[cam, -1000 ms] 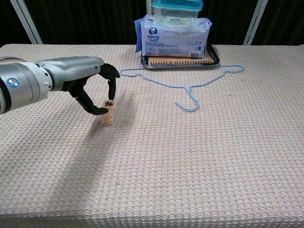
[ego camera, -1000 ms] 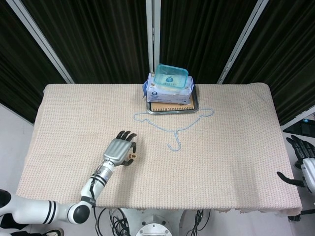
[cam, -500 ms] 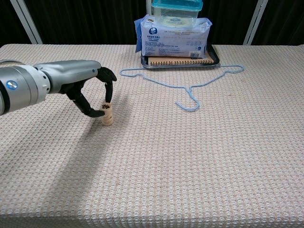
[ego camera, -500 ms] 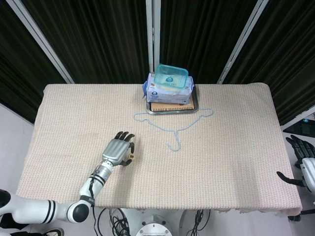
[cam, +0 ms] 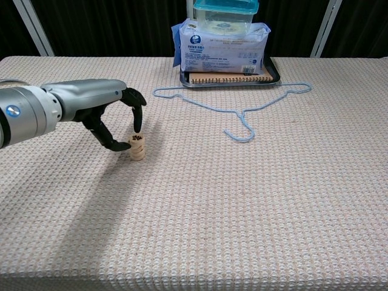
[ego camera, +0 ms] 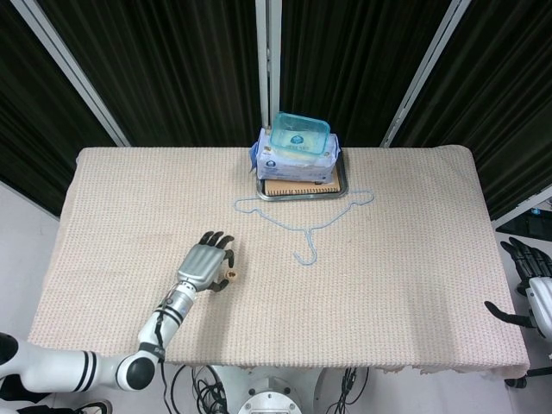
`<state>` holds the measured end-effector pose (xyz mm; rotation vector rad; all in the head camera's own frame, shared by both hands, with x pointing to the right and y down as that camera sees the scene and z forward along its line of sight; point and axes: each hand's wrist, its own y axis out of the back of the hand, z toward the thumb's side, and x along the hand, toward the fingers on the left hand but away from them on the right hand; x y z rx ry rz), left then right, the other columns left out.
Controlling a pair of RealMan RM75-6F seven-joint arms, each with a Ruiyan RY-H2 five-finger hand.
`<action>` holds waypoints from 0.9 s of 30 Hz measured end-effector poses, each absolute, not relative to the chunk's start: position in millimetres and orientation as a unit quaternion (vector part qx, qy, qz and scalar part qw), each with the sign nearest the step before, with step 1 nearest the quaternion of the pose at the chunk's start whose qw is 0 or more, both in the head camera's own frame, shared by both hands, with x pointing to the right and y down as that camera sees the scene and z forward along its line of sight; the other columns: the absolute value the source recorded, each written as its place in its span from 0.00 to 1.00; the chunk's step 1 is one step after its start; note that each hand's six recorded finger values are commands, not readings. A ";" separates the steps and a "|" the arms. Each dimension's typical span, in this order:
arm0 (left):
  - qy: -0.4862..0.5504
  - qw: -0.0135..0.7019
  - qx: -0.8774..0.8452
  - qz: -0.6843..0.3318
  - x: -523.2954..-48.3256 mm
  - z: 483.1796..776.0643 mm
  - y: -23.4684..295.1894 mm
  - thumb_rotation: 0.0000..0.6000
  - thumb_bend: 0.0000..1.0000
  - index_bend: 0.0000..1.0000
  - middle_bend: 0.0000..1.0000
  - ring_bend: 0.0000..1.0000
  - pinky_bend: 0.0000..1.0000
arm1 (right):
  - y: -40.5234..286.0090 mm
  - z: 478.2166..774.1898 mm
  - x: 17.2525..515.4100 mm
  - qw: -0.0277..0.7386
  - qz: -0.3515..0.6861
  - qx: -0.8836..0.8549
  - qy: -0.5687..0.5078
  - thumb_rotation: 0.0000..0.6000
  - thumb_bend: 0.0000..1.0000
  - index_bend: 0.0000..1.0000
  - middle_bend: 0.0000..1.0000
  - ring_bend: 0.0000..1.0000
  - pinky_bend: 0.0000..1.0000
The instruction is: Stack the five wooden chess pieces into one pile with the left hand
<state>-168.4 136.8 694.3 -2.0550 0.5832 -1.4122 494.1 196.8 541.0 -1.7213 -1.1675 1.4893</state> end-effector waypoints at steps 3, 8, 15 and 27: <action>0.222 0.284 -0.769 -0.527 -169.3 691.7 136.0 1.00 0.27 0.35 0.09 0.00 0.00 | 196.7 541.0 494.3 0.288 0.558 -0.644 -0.437 1.00 0.12 0.00 0.00 0.00 0.00; 0.234 0.293 -0.765 -0.524 -175.4 677.1 132.3 1.00 0.27 0.24 0.07 0.00 0.00 | 196.5 541.7 494.1 0.287 0.558 -0.644 -0.436 1.00 0.12 0.00 0.00 0.00 0.00; 0.267 0.328 -0.731 -0.535 -216.9 650.3 129.2 1.00 0.22 0.11 0.04 0.00 0.00 | 195.1 541.7 490.0 0.303 0.552 -0.644 -0.436 1.00 0.10 0.00 0.00 0.00 0.00; 0.409 0.386 -0.640 -0.524 -369.1 608.8 174.9 1.00 0.14 0.08 0.02 0.00 0.00 | 197.9 553.8 473.9 0.353 0.567 -0.624 -0.406 1.00 0.08 0.00 0.00 0.00 0.00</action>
